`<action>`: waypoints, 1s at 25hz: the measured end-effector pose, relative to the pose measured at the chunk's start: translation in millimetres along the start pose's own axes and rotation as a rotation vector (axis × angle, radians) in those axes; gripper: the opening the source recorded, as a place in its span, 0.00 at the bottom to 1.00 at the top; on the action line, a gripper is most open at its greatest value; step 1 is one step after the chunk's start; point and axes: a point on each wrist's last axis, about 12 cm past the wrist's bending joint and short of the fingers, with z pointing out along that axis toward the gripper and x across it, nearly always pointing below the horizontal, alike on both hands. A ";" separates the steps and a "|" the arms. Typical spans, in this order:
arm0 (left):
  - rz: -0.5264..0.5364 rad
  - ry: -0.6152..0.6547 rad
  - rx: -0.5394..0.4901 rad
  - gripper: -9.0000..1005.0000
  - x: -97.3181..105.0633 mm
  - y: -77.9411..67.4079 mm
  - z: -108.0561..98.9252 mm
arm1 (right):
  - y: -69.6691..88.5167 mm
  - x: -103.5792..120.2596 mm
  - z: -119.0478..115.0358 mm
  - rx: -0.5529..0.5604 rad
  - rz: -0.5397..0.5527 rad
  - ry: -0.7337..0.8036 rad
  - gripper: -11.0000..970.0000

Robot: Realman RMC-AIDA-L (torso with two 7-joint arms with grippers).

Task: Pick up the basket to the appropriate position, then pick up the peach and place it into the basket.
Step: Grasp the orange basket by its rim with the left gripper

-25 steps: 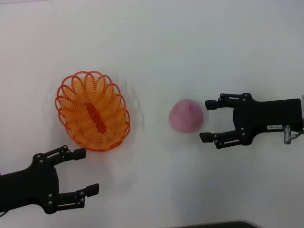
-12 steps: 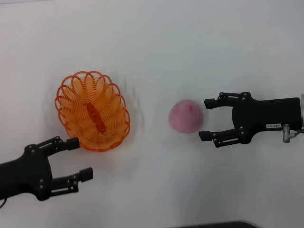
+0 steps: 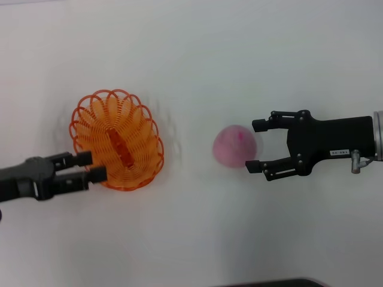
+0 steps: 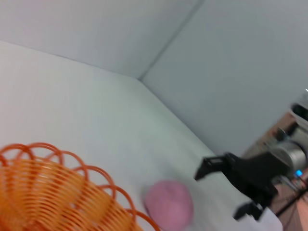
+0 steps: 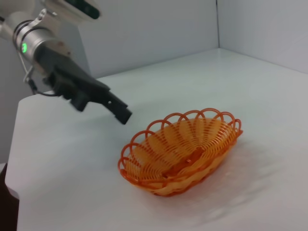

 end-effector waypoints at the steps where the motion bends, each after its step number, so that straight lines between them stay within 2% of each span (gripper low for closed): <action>1: -0.018 -0.003 -0.009 0.87 -3.3 1.7 -1.6 | -0.2 -0.6 0.3 -0.002 -0.001 0.000 0.96; 4: -0.067 -0.005 -0.041 0.87 -11.6 5.9 -5.6 | -0.5 -2.1 1.2 -0.008 0.005 0.000 0.96; 9: -0.189 -0.024 -0.178 0.87 -26.5 19.5 -16.6 | -0.8 -3.2 2.1 -0.013 0.013 0.001 0.96; 15: -0.214 -0.027 -0.297 0.86 -48.2 28.8 -22.9 | -2.1 -5.6 3.5 -0.017 0.009 0.003 0.96; 21: -0.133 0.074 -0.459 0.86 -71.0 35.5 -13.4 | -2.3 -5.6 3.1 -0.018 0.008 0.006 0.96; 25: -0.013 0.143 -0.488 0.86 -88.6 31.3 1.1 | -2.6 -4.9 2.6 -0.019 0.007 0.014 0.96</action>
